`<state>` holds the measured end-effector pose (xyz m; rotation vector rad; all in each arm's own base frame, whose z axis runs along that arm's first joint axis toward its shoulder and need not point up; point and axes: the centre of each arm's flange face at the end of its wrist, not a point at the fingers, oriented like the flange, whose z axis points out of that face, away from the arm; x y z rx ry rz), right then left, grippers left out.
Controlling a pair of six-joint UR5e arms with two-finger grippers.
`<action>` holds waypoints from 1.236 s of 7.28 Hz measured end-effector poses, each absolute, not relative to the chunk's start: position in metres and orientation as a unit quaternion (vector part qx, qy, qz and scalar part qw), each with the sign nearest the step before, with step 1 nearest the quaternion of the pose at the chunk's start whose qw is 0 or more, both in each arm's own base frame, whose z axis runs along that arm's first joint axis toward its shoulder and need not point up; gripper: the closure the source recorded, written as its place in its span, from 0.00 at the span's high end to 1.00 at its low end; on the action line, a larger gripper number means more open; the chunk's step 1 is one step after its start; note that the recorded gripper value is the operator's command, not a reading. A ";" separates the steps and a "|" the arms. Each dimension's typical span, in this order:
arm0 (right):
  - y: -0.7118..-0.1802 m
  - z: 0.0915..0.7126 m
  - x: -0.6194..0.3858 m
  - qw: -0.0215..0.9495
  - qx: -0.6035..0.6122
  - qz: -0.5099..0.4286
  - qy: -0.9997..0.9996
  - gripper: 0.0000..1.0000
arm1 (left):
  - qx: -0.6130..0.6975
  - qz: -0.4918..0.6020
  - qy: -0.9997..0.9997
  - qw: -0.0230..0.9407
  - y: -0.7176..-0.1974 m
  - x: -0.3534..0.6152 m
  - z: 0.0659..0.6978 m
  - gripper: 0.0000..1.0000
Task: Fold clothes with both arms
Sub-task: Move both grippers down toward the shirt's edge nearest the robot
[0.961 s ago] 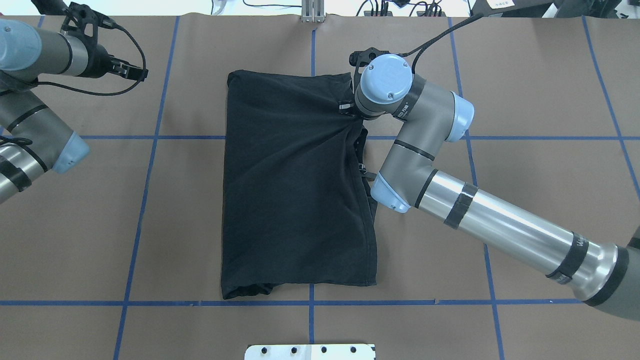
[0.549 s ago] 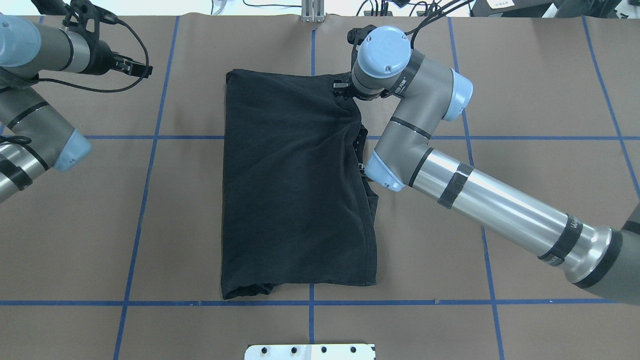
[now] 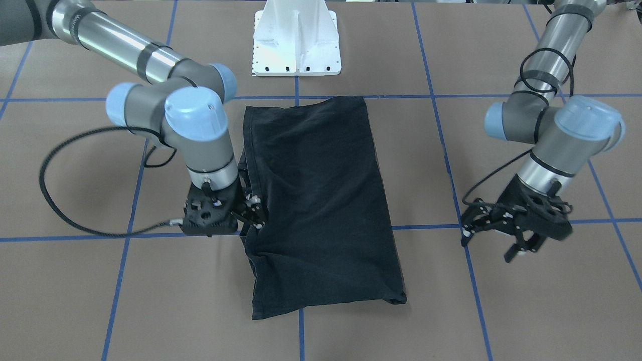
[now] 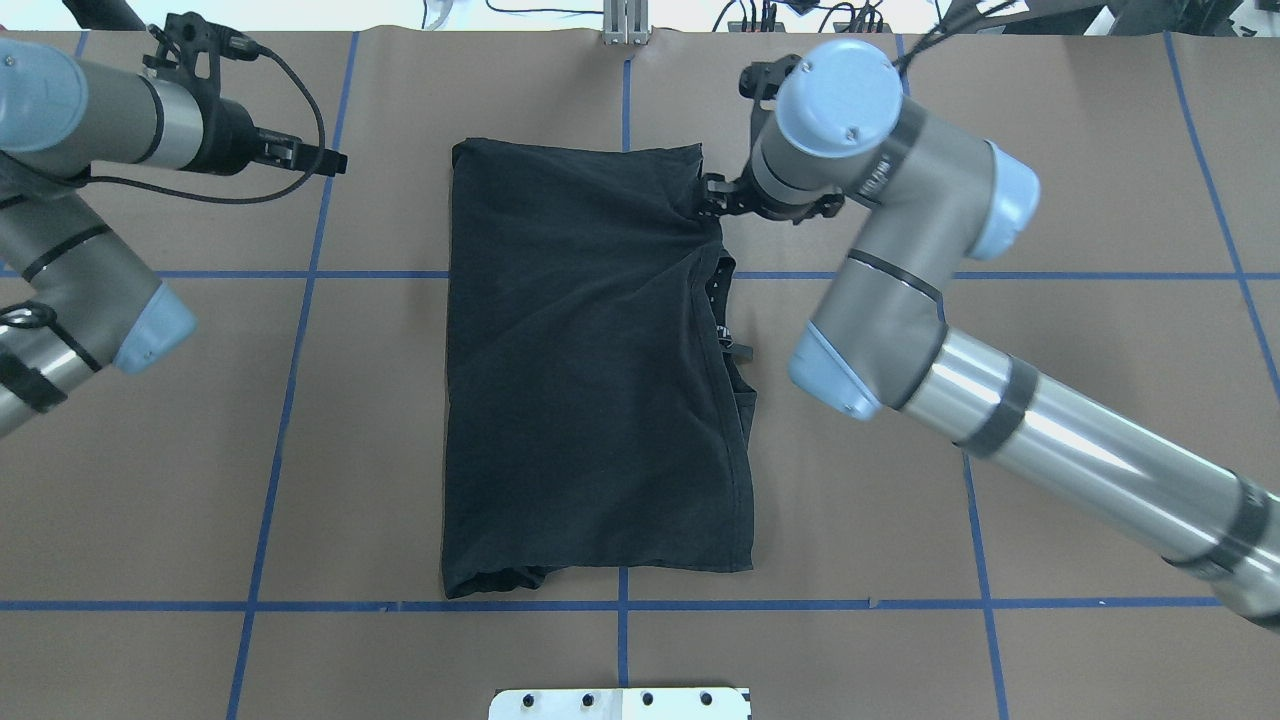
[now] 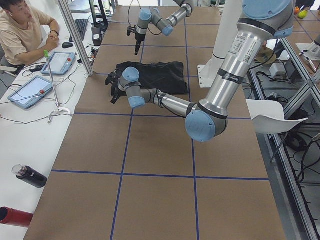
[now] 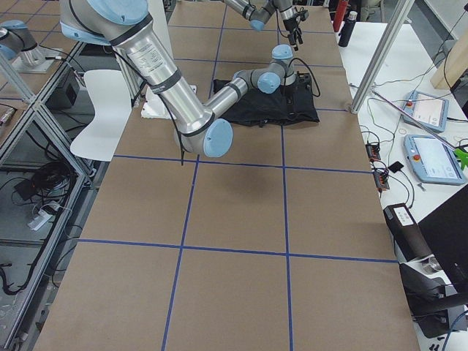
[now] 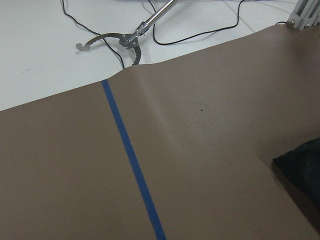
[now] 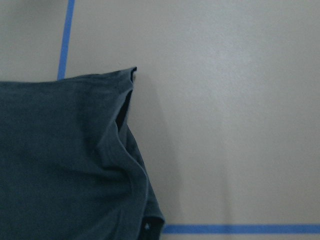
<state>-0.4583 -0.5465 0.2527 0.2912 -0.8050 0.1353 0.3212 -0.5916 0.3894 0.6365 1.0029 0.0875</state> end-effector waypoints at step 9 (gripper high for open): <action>-0.343 0.290 -0.399 0.903 0.146 0.068 -0.398 1.00 | 0.108 -0.063 0.497 0.859 -0.262 0.478 0.323 0.70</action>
